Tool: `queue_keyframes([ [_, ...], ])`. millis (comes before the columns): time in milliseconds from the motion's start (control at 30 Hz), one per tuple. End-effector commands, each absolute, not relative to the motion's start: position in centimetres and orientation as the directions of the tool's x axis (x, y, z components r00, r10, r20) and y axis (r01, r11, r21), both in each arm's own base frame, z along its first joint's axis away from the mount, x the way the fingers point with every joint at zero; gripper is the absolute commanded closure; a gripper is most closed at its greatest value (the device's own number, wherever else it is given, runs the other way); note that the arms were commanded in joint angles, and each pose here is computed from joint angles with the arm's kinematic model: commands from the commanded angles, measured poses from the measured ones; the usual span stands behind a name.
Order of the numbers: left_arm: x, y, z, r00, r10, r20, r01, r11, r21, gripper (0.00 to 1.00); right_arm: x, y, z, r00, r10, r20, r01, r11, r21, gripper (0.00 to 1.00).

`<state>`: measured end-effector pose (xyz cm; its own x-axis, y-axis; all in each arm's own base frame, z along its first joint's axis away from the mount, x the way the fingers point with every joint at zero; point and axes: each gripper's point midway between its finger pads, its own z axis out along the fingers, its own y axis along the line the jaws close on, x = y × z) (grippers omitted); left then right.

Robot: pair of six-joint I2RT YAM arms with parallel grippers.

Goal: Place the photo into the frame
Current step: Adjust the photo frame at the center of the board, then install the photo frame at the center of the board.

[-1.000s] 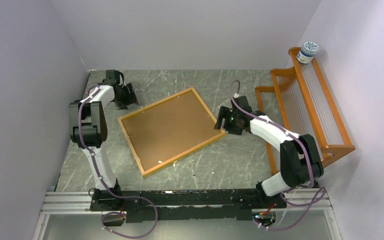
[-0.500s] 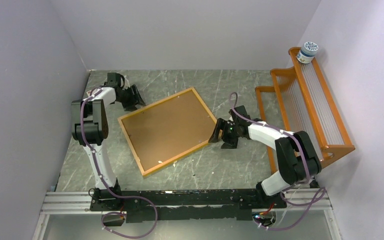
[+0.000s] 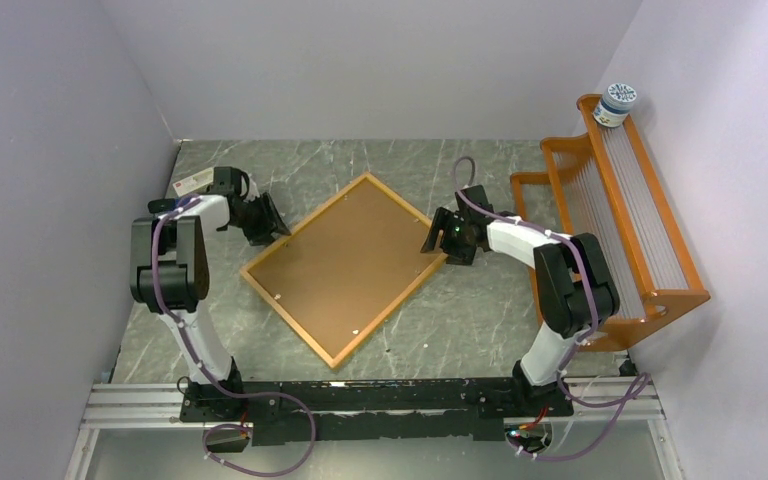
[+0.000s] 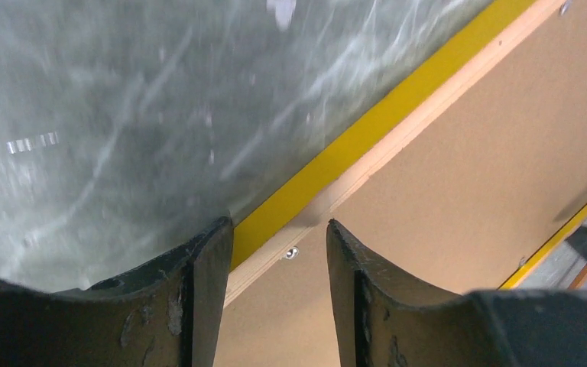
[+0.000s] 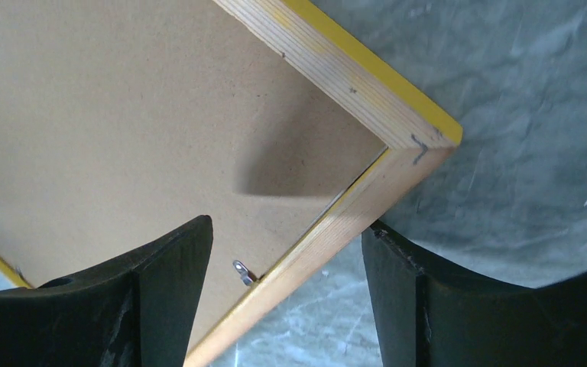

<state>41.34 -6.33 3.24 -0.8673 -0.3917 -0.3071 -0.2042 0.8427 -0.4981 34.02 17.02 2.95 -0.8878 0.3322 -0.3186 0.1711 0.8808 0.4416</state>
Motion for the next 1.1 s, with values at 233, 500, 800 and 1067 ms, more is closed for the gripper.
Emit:
queue_keyframes([
  [233, 42.0, -8.6, 9.5, -0.864, -0.303, -0.401, -0.105, 0.89, -0.444, 0.3, 38.3, 16.9, 4.6, -0.85, 0.294, -0.437, 0.106, 0.908, 0.404, 0.26],
  [500, 49.4, -12.0, 9.6, -0.841, -0.28, -0.464, -0.098, 0.921, -0.377, 0.21, 36.5, 16.7, 3.6, -0.868, 0.308, -0.389, 0.135, 0.901, 0.412, 0.26],
  [800, 53.1, -16.7, 6.8, -0.838, -0.26, -0.48, -0.103, 0.939, -0.328, 0.21, 33.3, 16.0, 2.8, -0.886, 0.326, -0.33, 0.18, 0.897, 0.403, 0.27],
  [1067, 54.1, -18.0, 4.2, -0.843, -0.239, -0.481, -0.125, 0.958, -0.257, 0.31, 32.1, 15.6, 3.0, -0.884, 0.339, -0.323, 0.196, 0.894, 0.403, 0.27],
])
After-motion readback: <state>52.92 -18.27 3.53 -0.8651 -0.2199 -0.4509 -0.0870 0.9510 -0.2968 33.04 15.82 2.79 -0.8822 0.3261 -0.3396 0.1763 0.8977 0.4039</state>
